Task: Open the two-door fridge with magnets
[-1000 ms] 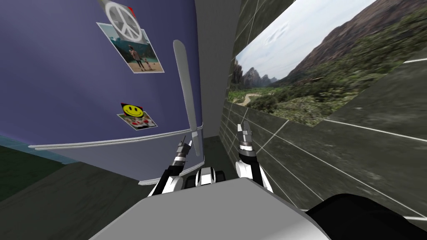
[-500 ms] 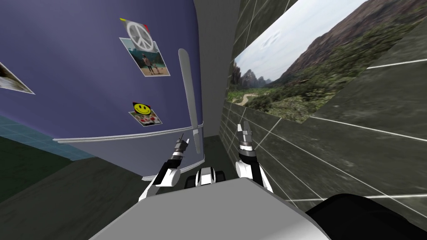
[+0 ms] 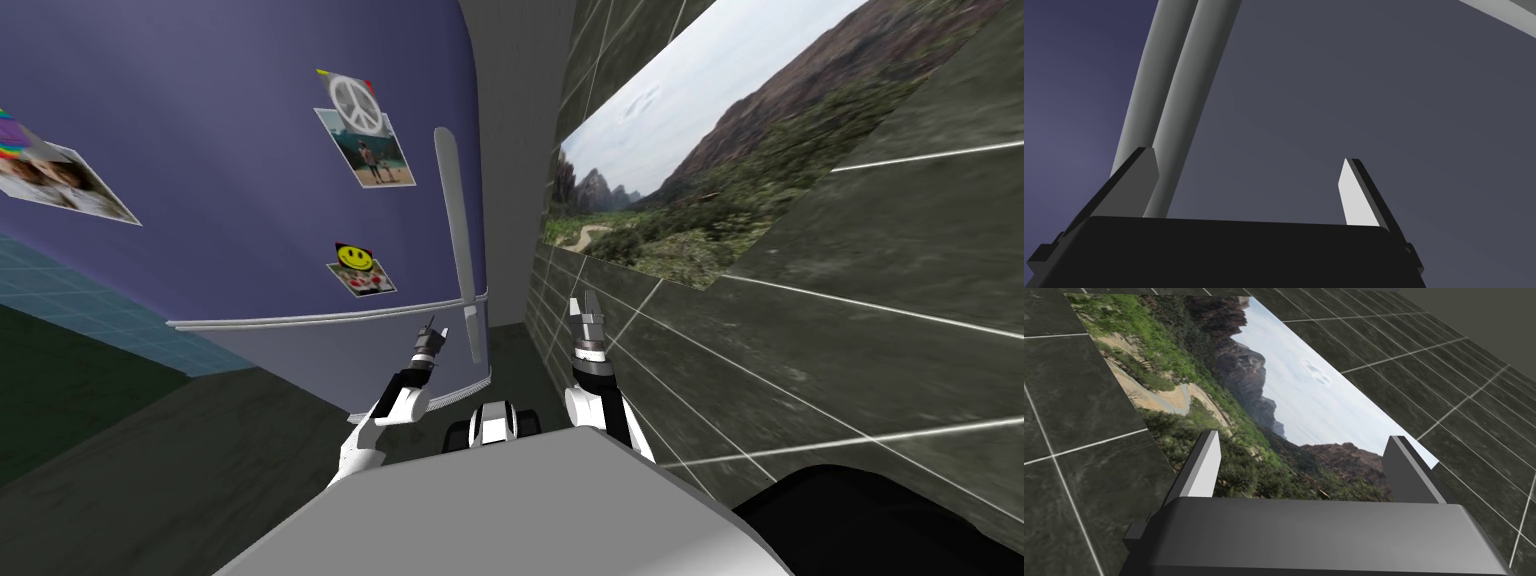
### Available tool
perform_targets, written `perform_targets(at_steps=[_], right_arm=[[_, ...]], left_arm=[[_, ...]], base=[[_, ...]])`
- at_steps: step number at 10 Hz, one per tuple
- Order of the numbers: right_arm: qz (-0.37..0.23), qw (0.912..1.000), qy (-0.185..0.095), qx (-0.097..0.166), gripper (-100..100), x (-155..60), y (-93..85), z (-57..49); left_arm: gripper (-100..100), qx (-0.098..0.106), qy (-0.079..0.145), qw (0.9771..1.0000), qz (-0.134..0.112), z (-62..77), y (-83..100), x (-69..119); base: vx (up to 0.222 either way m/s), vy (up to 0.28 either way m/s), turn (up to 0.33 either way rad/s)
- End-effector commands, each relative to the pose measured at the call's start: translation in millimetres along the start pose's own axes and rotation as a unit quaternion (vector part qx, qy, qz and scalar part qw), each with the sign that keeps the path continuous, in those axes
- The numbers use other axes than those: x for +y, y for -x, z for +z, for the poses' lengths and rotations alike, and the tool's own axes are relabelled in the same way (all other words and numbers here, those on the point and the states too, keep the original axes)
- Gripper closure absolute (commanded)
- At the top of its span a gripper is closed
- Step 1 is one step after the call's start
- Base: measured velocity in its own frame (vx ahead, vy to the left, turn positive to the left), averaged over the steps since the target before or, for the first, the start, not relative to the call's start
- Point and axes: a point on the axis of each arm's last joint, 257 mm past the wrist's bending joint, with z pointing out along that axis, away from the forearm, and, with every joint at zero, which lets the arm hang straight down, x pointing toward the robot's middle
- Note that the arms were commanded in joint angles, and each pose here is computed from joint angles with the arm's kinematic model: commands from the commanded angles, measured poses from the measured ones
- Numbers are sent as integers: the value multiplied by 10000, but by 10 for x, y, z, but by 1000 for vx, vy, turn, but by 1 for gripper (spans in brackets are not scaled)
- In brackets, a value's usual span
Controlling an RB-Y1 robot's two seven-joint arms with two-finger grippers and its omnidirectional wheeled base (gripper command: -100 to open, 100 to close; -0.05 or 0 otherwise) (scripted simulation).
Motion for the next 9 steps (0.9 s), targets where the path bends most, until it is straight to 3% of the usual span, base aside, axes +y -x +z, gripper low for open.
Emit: perform_targets(at_steps=[1, 2, 3, 4, 6, 7, 8, 9], right_arm=[[0, 10000, 0, 0, 0, 0, 0, 0], [0, 10000, 0, 0, 0, 0, 0, 0], [0, 10000, 0, 0, 0, 0, 0, 0], [0, 10000, 0, 0, 0, 0, 0, 0], [0, 10000, 0, 0, 0, 0, 0, 0], [0, 10000, 0, 0, 0, 0, 0, 0], [0, 10000, 0, 0, 0, 0, 0, 0], [0, 10000, 0, 0, 0, 0, 0, 0]], left_arm=[[-100, -180, 20, 9998, -11, 202, 212, -40], [-100, -146, -25, 9999, -13, 244, 180, -81], [-100, -294, 19, 9996, -34, 338, 345, -74], [-100, -259, -29, 9997, -37, 383, 310, -118], [-100, -525, 15, 9985, -123, 576, 586, -154], [-100, -480, -34, 9988, -128, 656, 540, -202], [-100, -627, 22, 9978, -191, 733, 678, -189], [-100, -585, -32, 9981, -196, 789, 635, -244]], base=[[-71, -19, 19], [-56, -13, 8], [-62, -21, 17], [-56, -23, 11], [-84, -36, 25], [-78, -32, 10], [-62, -33, 14], [-46, -32, 12]])
